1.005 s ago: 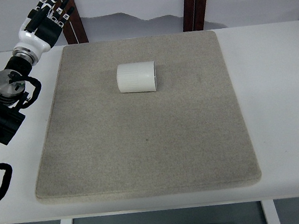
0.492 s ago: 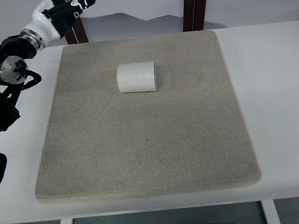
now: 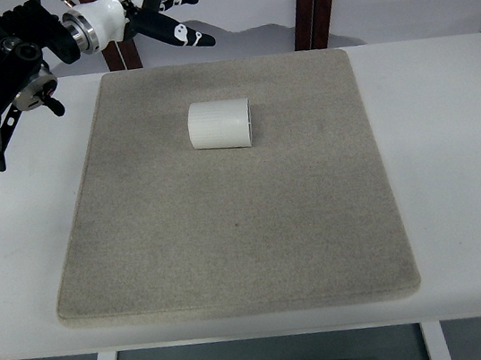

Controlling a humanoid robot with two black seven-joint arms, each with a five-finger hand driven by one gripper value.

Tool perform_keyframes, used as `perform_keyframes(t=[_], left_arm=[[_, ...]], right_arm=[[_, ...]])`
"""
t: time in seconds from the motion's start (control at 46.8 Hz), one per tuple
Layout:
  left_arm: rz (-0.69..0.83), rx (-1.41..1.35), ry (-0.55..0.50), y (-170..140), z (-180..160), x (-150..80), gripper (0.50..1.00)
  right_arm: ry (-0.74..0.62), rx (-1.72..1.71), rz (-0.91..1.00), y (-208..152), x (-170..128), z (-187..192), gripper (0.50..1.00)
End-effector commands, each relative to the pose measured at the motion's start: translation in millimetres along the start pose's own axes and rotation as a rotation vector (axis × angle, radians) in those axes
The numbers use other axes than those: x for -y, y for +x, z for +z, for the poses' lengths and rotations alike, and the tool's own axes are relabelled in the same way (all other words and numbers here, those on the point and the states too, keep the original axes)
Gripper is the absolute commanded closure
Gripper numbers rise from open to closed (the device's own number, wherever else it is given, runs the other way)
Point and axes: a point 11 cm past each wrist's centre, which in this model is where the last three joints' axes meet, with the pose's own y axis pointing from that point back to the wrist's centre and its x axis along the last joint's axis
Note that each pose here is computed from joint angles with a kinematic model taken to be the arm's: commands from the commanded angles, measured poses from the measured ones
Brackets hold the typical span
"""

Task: Flip white cup upright
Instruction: 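Reach the left hand over the mat toward the white cup lying sideways, then close the left hand fingers around the top of the white cup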

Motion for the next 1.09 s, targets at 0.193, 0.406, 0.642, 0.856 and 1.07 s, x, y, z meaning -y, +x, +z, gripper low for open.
perform_keyframes(t=[0.193,0.406,0.642,0.856,1.07], left_arm=[[-0.105,0.183,0.137,-24,-16,5,0.504],[-0.172,0.3,0.211,-33,-23,7,0.506],[-0.225,0.364,0.268,-41,-33,8,0.506],[-0.237,0.388,0.305,-46,-43,9,0.506],[-0.251,0.413,0.326,-59,-47,23,0.506]], right_arm=[[0.0,0.0,0.0,0,0,0,0.548],[0.0,0.0,0.001,0,0,0,0.548],[0.0,0.0,0.0,0,0,0,0.548],[0.0,0.0,0.001,0,0,0,0.548],[0.0,0.0,0.0,0,0,0,0.548]])
